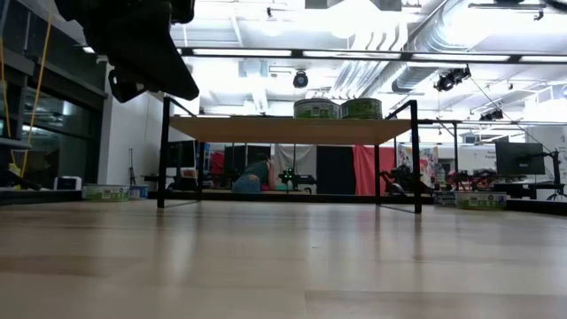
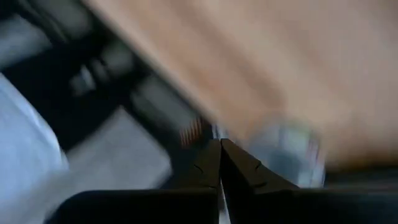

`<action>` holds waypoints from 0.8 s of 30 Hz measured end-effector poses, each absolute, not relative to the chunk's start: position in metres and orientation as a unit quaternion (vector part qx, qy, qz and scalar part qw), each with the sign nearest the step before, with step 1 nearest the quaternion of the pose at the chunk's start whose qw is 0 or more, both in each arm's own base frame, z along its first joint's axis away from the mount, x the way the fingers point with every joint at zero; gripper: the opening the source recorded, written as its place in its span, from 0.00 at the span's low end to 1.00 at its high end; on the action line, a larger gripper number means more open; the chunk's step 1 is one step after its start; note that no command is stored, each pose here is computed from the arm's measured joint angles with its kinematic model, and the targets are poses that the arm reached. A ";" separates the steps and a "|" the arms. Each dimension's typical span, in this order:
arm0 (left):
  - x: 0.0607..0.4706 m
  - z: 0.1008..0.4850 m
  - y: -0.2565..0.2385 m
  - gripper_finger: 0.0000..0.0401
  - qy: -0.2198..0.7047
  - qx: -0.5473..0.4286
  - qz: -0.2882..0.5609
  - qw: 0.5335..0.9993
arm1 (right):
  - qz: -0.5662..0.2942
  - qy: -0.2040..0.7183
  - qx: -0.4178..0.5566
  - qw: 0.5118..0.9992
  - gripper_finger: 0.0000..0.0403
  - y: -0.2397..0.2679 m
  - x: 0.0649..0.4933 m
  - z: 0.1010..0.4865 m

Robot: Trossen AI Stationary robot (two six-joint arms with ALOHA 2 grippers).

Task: Stack canned seafood by type on shelf
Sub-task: Stack the light green tuna can on top of the other light green tuna can on the shelf

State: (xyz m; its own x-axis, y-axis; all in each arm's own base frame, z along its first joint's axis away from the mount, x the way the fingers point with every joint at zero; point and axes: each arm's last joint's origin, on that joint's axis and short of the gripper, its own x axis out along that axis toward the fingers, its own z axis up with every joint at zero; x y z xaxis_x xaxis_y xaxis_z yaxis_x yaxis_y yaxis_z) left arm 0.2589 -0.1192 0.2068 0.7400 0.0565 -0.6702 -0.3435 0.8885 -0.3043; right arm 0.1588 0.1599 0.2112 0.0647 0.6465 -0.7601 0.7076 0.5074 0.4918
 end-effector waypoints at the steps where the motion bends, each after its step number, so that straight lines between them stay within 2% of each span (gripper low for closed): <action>1: 0.259 0.207 -0.119 0.00 0.343 -0.209 0.111 0.909 | -0.023 0.703 0.493 0.512 0.00 0.169 0.156 0.208; 7: 0.259 0.207 -0.120 0.00 0.342 -0.211 0.107 0.910 | -0.104 0.764 0.463 0.436 0.00 0.206 0.132 0.181; 13: 0.259 0.207 -0.120 0.00 0.344 -0.196 0.101 0.913 | -0.147 0.788 0.448 0.395 0.00 0.218 0.125 0.167; 24: 0.253 0.206 -0.132 0.00 0.358 -0.213 0.078 0.906 | -0.178 0.801 0.441 0.364 0.00 0.214 0.132 0.156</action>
State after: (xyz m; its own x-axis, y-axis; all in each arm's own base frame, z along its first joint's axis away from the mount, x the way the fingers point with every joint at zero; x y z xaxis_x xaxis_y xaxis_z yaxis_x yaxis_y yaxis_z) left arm 0.2529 -0.1316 0.2063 0.7310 -0.0114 -0.6823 -0.2938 0.8972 -0.3297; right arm 0.1321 0.2143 0.1559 -0.3459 0.5771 -0.7398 0.8365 0.5469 0.0355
